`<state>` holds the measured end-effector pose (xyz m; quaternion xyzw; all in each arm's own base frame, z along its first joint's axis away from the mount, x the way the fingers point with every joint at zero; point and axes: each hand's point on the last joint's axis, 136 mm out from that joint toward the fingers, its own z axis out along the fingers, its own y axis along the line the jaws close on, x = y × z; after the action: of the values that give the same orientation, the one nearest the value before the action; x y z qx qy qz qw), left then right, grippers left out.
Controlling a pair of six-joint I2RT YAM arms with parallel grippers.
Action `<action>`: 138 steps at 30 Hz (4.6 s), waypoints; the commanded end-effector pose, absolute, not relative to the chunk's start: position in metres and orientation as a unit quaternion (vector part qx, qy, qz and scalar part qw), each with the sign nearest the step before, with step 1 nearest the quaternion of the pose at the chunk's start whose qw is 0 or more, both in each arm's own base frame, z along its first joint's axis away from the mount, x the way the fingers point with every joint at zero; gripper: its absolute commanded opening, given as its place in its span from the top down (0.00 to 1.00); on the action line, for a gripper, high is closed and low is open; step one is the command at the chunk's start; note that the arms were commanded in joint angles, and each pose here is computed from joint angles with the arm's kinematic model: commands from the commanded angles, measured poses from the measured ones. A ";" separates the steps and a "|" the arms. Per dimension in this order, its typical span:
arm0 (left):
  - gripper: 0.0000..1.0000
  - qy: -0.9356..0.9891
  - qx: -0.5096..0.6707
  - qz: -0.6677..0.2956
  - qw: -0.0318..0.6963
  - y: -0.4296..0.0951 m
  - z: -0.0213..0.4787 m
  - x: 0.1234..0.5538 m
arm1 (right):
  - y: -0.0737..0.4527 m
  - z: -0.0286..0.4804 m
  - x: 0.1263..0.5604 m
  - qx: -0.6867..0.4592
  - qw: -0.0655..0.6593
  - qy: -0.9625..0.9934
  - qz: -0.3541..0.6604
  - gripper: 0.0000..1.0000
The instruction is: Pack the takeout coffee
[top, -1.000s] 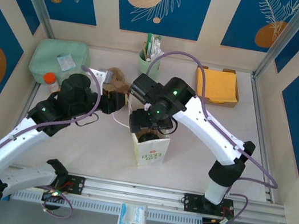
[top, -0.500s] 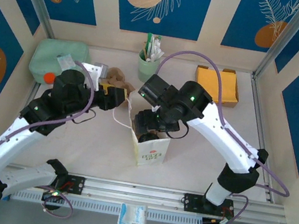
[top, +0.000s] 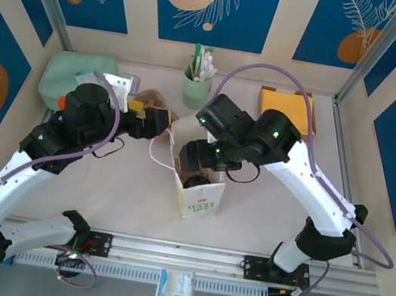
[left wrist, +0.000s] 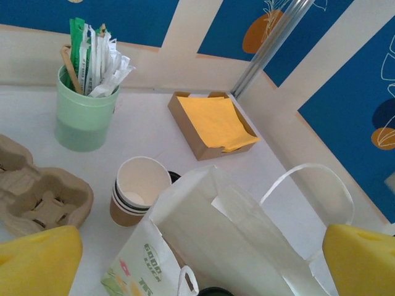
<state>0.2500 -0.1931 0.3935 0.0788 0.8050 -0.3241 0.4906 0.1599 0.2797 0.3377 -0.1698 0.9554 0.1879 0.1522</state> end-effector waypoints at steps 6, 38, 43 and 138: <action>0.00 0.807 0.075 -0.293 0.507 -0.186 0.407 0.260 | 0.280 0.375 0.169 -0.173 0.185 0.927 0.276 0.20; 0.01 0.831 0.058 -0.185 0.521 -0.189 0.387 0.340 | 0.243 0.414 0.315 -0.065 0.287 0.886 0.359 0.24; 0.01 0.841 0.050 -0.193 0.502 -0.186 0.374 0.362 | 0.240 0.404 0.357 -0.043 0.290 0.881 0.370 0.27; 0.01 0.862 0.011 -0.310 0.401 -0.227 0.325 0.431 | 0.258 0.277 0.584 0.056 0.195 0.805 0.558 1.00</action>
<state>0.4265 -0.2255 0.3065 0.0022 0.8760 -0.2951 0.3815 0.6040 0.2631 0.2140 0.0941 0.8173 0.5441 0.1645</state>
